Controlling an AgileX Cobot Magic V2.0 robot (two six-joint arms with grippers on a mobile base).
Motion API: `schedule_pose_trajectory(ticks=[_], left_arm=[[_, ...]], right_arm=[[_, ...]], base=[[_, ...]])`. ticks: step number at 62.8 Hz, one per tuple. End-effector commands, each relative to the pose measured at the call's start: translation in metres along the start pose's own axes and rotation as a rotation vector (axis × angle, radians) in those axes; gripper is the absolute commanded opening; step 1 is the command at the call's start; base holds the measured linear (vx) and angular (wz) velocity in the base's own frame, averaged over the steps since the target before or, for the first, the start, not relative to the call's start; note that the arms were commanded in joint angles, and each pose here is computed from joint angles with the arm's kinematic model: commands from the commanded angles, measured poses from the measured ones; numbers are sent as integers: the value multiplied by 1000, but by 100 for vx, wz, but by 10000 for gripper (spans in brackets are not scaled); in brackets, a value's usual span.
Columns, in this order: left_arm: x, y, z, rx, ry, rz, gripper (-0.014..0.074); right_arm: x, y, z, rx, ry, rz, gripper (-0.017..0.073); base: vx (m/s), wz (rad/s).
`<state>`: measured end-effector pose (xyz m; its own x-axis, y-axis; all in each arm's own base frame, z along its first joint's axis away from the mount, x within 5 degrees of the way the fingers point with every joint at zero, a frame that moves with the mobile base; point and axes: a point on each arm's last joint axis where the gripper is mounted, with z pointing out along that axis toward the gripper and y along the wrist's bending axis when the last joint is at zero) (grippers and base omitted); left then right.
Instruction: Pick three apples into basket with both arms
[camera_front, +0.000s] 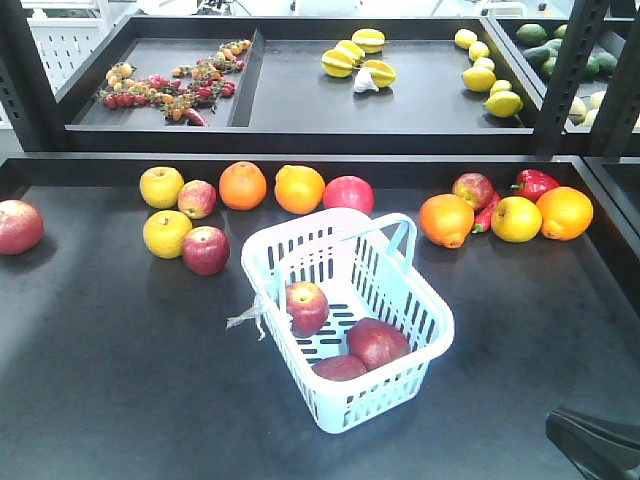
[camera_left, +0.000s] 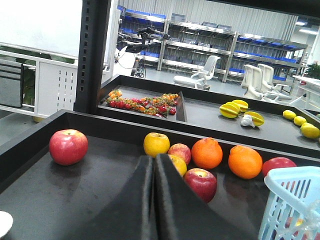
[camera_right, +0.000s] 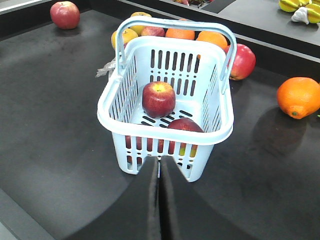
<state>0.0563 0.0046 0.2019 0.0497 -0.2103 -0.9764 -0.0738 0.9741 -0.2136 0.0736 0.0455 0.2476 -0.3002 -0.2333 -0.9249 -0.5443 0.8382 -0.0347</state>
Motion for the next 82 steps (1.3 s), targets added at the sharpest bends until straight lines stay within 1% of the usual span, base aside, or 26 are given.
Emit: schedule_pose_trajectory(ticks=[1,30,33,37,42,44,47,48,50,52,53,54,55,59,63,64,65,67,70,78,82], left_arm=[[0,0,-1,16,-65,-15,-7],[0,0,-1,16,-65,-15,-7],[0,0,-1,16,-65,-15,-7],[0,0,-1,16,-65,-15,-7],[0,0,-1,16,-65,-15,-7],[0,0,-1,16,-65,-15,-7],[0,0,-1,16,-65,-15,-7],[0,0,-1,16,-65,-15,-7],[0,0,-1,16,-65,-15,-7],[0,0,-1,16,-65,-15,-7],[0,0,-1,16,-65,-15,-7],[0,0,-1,16,-65,-15,-7],[0,0,-1,16,-65,-15,-7],[0,0,-1,16,-65,-15,-7],[0,0,-1,16,-65,-15,-7],[0,0,-1,16,-65,-15,-7],[0,0,-1,16,-65,-15,-7],[0,0,-1,16,-65,-15,-7],[0,0,-1,16,-65,-15,-7],[0,0,-1,16,-65,-15,-7],[0,0,-1,16,-65,-15,-7]], right_arm=[[-12,-3,-3,33,-63,15,-4],[-11,-3,-2,33,-62,14,-4],[-9,-4,-2,41,-54,-4,-4],[-2,-6,-2,78,-60,-36,-4],[10,-10,-1,136,-87,3,-4],[15,-12,0,167,-112,40,-4],[22,-14,-1,210,-142,78,-4],[26,-15,-1,227,-156,108,-4],[30,-18,-1,261,-175,123,-4],[36,-20,-1,290,-185,156,-4],[39,-20,-1,299,-190,186,-4],[43,-21,-1,316,-190,191,-4],[46,-21,0,325,-189,218,-4],[56,-23,-1,367,-195,255,-4],[65,-24,-1,399,-198,271,-4],[66,-25,-1,407,-198,266,-4],[69,-25,-1,413,-204,282,-4],[72,-25,-1,425,-214,282,-4],[74,-25,-2,440,-223,307,-4],[70,-27,-10,505,-320,267,-4],[68,-27,-14,535,-369,258,-4]], base=[[0,0],[0,0],[0,0],[0,0],[0,0],[0,0],[0,0],[0,0],[0,0],[0,0],[0,0],[0,0],[0,0],[0,0],[0,0],[0,0],[0,0],[0,0],[0,0],[0,0],[0,0]])
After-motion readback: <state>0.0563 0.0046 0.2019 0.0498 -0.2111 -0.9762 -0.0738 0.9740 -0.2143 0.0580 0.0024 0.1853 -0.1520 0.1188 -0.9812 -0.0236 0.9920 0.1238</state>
